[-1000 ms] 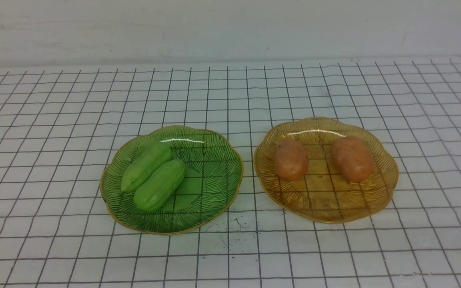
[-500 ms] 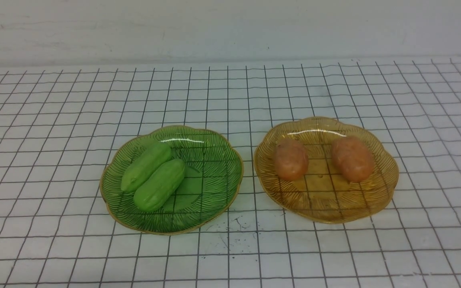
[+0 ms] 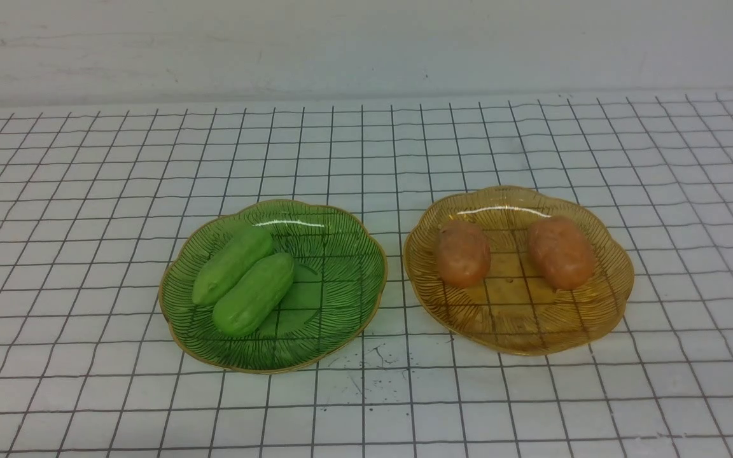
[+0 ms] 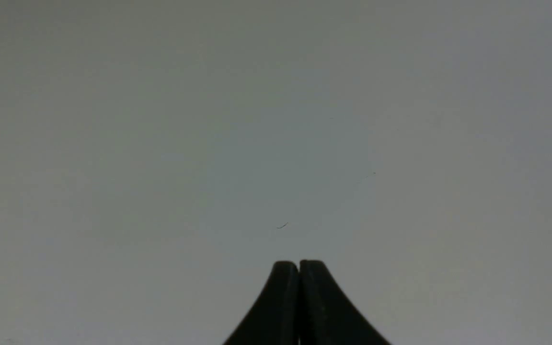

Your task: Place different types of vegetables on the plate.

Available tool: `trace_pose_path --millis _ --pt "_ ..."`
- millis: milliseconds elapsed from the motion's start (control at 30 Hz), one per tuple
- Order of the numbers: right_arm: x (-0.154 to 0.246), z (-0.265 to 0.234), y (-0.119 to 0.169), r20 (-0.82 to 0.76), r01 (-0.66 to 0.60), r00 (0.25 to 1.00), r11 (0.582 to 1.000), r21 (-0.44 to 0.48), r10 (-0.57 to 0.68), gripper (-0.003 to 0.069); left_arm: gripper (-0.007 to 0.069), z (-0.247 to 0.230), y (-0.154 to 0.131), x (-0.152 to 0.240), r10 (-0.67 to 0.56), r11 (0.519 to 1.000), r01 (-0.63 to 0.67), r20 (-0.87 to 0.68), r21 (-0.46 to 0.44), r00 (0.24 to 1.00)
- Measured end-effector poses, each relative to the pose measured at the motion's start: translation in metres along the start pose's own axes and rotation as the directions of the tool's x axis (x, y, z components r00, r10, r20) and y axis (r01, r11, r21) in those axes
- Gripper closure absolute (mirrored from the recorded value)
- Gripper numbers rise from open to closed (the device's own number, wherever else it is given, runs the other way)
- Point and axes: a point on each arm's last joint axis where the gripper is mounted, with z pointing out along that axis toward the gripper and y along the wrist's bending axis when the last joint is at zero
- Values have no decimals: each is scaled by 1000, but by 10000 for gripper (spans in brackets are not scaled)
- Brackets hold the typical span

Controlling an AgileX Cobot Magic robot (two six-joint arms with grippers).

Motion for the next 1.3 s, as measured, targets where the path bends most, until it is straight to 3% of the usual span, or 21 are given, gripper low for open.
trace_pose_path --millis 300,400,533,633,700,733,933,1300 --pt "0 0 0 0 0 1000 1000 0 0 674 633 0 0 0 0 1000 0 0 0 1000" --pt "1 0 0 -8 57 998 998 -4 -57 674 633 0 0 0 0 1000 0 0 0 1000" --pt "20 -3 1 -139 206 968 978 -36 -209 674 633 0 0 0 0 1000 0 0 0 1000" --pt "55 -9 -2 -326 258 910 965 -42 -257 674 633 0 0 0 0 1000 0 0 0 1000" --pt "82 -16 -6 -436 248 864 966 -67 -252 674 633 0 0 0 0 1000 0 0 0 1000" --pt "104 -23 -9 -524 276 815 961 -21 -246 674 633 0 0 0 -6 1000 6 0 0 1000" --pt "150 -45 -14 -688 219 713 975 34 -136 674 633 0 0 0 -6 1000 6 1 0 1000" --pt "151 -46 -14 -696 196 710 979 53 -104 674 633 0 0 0 -6 1000 6 1 0 1000"
